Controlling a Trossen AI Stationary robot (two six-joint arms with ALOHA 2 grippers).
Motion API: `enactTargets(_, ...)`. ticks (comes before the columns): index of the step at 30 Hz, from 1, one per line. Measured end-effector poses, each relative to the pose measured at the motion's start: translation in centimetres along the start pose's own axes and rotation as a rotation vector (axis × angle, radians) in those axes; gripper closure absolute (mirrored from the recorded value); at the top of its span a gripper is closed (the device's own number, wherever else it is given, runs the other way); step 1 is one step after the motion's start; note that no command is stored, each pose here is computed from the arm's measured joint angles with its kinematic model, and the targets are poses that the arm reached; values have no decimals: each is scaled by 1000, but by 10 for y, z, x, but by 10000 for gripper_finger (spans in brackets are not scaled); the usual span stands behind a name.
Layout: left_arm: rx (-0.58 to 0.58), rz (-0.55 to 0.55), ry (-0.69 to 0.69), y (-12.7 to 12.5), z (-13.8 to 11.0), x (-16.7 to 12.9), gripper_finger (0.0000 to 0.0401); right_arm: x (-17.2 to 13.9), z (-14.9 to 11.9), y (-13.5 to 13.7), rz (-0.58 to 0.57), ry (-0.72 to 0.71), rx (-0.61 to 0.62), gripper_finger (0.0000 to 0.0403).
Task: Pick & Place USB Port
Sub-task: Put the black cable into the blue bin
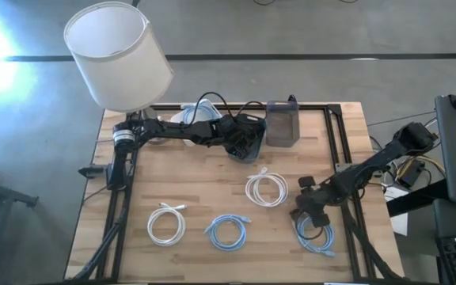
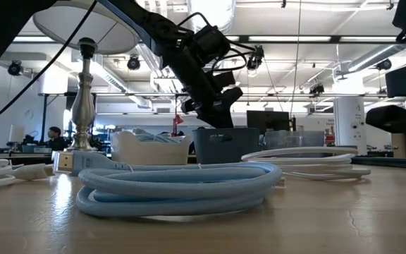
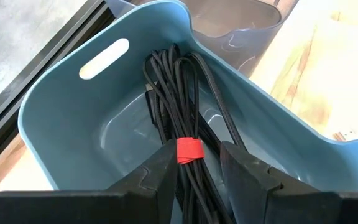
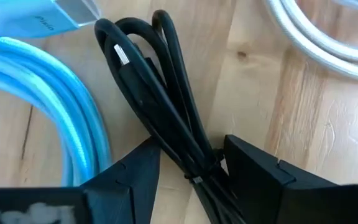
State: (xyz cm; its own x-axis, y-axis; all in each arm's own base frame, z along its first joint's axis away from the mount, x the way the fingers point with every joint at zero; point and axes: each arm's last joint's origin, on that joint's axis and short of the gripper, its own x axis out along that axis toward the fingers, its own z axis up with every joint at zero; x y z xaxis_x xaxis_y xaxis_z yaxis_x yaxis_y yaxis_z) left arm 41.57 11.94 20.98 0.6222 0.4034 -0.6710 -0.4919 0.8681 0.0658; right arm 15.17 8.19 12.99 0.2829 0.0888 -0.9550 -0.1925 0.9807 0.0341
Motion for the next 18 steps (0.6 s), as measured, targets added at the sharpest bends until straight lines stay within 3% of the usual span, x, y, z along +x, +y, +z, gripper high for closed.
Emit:
enactTargets(4, 48, -1, 0, 0, 0, 0, 275, 1, -1, -1, -11, -9, 19, 256)
enactTargets(11, 76, -4, 0, -1, 0, -1, 275, -5, 10, 2, -7, -53, 68, 344)
enactTargets(18, 84, -158, -69, -3, 16, -27, 275, -34, 45, 11, 38, -151, 213, 346)
